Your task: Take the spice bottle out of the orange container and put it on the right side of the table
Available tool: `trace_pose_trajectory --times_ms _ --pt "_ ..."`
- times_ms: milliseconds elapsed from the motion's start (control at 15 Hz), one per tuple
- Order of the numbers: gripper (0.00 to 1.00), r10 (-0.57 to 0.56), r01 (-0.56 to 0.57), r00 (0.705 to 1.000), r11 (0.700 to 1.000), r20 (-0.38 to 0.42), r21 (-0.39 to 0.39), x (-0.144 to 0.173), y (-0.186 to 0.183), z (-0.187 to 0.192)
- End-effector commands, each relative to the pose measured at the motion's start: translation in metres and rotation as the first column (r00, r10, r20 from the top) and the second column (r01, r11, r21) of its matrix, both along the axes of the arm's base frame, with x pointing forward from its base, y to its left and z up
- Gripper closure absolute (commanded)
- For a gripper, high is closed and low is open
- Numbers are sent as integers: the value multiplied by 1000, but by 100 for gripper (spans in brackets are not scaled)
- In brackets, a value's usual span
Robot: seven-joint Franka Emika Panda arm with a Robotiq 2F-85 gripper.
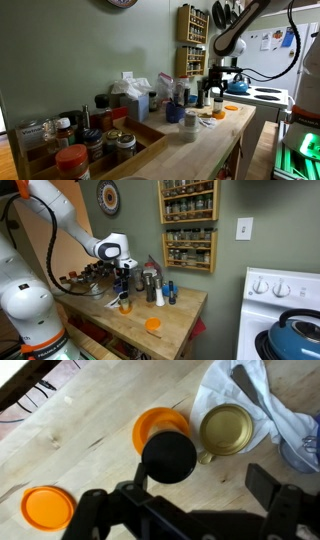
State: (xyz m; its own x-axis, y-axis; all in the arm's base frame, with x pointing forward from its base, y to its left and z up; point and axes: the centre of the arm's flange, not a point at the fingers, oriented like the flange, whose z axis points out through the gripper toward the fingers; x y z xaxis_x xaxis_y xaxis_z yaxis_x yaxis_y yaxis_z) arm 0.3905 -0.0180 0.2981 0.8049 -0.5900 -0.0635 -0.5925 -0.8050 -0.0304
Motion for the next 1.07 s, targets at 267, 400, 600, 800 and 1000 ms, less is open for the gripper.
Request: trace_pose_trajectory --times_ms 267,400,600,800,1000 --pt "0 163 -165 984 986 -66 -19 -13 -15 -18" --pt "0 192 -193 978 981 -77 -4 -16 -11 -23" --pt "28 216 -215 975 976 -60 15 -17 -5 -25" --pt "47 215 -214 975 977 -52 18 -15 0 -26" --pt "69 209 -210 977 978 -51 -18 -13 -4 -23"
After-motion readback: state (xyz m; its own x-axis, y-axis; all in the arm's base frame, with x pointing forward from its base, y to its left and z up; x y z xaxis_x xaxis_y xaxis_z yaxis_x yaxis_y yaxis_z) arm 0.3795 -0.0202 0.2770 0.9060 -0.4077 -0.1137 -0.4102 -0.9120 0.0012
